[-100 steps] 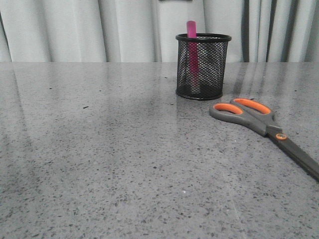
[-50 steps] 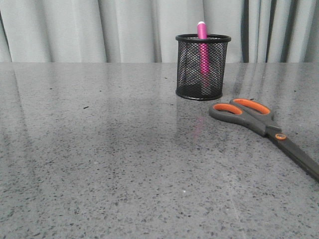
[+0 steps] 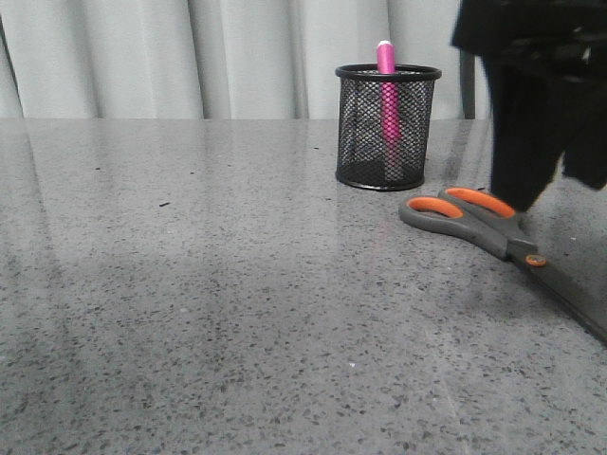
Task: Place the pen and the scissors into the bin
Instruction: 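Lower the right gripper onto the scissors handles and close on them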
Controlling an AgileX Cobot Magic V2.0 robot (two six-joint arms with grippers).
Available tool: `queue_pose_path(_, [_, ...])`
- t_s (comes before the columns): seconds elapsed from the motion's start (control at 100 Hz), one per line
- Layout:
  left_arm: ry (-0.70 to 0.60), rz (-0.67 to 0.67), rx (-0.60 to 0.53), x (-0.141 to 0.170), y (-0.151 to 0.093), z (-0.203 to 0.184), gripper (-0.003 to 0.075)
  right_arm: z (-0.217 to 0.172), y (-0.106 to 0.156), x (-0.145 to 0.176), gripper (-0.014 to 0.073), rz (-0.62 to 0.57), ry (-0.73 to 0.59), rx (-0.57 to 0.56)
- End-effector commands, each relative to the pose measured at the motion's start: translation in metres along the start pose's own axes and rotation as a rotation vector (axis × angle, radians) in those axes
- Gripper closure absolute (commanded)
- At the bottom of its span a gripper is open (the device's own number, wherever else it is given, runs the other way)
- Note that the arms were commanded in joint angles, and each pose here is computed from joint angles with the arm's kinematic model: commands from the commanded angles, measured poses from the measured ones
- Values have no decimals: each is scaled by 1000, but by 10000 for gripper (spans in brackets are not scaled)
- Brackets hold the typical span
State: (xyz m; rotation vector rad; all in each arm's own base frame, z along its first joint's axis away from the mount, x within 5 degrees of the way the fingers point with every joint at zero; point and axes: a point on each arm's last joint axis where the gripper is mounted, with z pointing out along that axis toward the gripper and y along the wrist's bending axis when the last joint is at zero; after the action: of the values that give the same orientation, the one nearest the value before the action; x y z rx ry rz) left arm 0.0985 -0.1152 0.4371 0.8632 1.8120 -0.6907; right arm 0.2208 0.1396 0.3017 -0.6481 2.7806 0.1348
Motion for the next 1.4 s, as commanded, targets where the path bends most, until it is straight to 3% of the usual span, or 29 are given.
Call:
queue_pose_path(0.0, [-116,-28,8,-5,-5,-18,374,-10,-3,-11,205,47,-89,-42])
queue_pose_path(0.23, [-179,-69,26,4,-13,-47,374,2,-12,-20,205,99,-101,-31])
queue_pose_path(0.47, [-182,-97,82,8,-20,-61,374,27,-12,-25,205,169,-15,-20])
queue_pose_path(0.73, [-131,-106,125,16,-26,-68,374,46,-14,-24,206,171,89,11])
queue_pose_path(1.09, [-188,-106,112,12,-25,-71,374,51,-28,-32,206,108,23,160])
queue_pose_path(1.39, [-244,-112,99,7,-24,-72,374,78,-31,-37,210,96,79,158])
